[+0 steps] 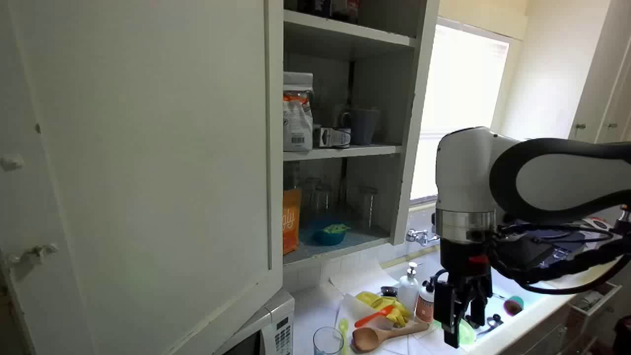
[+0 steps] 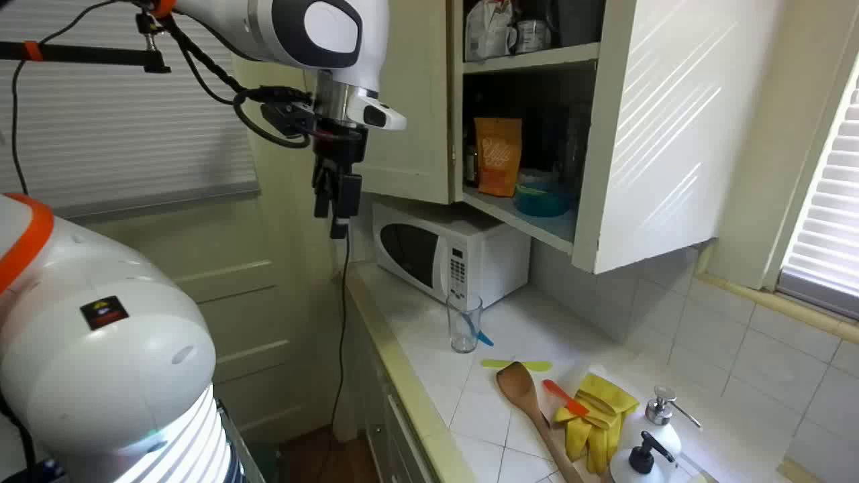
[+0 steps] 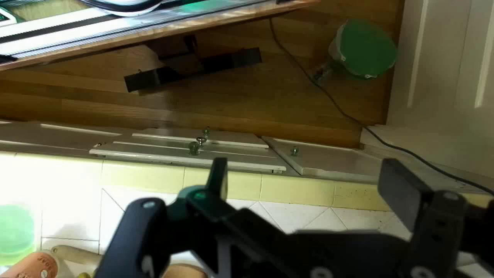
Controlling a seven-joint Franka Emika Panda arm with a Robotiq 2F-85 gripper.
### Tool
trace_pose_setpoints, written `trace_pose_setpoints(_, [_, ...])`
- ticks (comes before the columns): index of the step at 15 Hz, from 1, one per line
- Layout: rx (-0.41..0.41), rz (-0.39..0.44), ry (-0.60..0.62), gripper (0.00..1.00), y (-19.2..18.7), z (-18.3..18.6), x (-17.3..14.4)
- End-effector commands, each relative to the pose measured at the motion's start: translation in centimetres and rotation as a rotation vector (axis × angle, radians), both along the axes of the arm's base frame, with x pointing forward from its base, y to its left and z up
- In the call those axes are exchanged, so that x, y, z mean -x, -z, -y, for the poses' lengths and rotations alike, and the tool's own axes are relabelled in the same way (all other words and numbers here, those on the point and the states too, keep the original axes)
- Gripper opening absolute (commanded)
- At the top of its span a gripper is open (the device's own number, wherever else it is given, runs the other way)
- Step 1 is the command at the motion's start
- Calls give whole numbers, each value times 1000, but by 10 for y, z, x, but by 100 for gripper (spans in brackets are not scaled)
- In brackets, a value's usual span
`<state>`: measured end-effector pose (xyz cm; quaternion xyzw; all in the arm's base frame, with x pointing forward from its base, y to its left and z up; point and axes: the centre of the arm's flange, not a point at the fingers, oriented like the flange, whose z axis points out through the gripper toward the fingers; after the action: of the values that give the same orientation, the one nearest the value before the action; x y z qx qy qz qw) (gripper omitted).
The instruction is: Make the wooden spoon lean against the microwave
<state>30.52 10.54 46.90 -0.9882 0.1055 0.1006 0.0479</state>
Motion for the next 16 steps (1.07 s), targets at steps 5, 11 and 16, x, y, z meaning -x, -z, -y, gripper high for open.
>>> trace_pose_setpoints(5, [0, 0, 0, 100, 0, 0, 0])
trace_pose_setpoints(11, [0, 0, 0, 100, 0, 0, 0])
trace_pose_setpoints(16, [147, -9, -192, 100, 31, 27, 13])
